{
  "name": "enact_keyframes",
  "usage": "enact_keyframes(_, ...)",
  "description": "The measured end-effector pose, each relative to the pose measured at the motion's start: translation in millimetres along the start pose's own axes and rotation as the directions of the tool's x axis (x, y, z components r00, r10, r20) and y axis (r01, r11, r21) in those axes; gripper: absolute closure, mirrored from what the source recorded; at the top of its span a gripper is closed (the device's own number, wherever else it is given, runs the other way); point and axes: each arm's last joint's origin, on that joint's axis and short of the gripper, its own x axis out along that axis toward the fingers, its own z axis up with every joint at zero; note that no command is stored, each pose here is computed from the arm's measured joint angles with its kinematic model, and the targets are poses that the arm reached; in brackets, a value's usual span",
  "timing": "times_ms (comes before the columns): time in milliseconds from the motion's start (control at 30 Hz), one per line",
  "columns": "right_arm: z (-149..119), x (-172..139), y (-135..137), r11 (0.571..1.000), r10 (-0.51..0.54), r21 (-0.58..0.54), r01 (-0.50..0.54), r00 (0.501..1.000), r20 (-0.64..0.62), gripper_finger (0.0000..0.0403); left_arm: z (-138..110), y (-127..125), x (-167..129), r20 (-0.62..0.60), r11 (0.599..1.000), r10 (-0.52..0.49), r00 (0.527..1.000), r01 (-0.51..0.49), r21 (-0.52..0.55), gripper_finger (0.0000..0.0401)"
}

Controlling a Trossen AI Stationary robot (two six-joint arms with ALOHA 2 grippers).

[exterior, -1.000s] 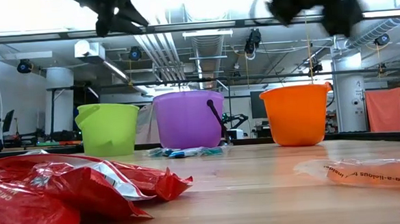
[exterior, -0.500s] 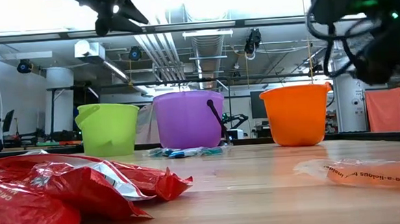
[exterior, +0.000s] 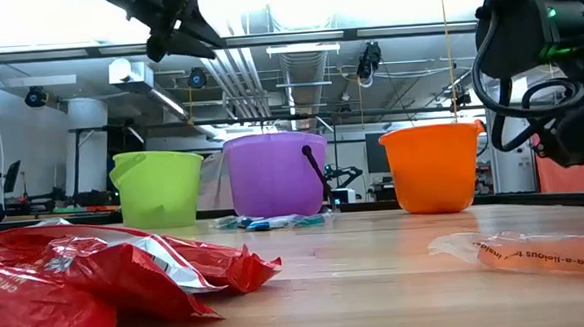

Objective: Sort candy by brand, put in halloween buckets
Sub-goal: Put the red chocolate into the orange bucket

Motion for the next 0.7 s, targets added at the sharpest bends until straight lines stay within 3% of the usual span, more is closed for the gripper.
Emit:
enact_keyframes(200, -1, -7, 5, 0.997, 0.03, -0.072, -0.027, 0.999, 0.038, 0.0371, 0, 0, 5, -0.003, 1.0, 0.001, 1.0, -0.001, 0.0, 0.0236)
enact_keyframes(333, -2, -31, 17, 0.989, 0.121, -0.097, -0.107, 0.981, 0.15, 0.0382, 0, 0, 5, -0.004, 1.0, 0.0, 1.0, 0.0, 0.0, 0.0236)
enact_keyframes(400, 2, -56, 26, 0.974, 0.214, -0.125, -0.188, 0.945, 0.247, 0.0382, -1, 0, 5, -0.005, 1.0, 0.0, 1.0, 0.0, -0.002, 0.0236)
enact_keyframes(533, 27, -116, 39, 0.94, 0.337, -0.235, -0.248, 0.785, 0.519, 0.0383, -1, 0, 5, -0.004, 1.0, 0.0, 1.0, 0.0, -0.019, 0.0236)
enact_keyframes(700, 70, -203, 30, 0.941, 0.337, -0.305, -0.148, 0.516, 0.788, 0.0384, -1, 0, 5, -0.005, 1.0, 0.001, 1.0, -0.001, -0.023, 0.0236)
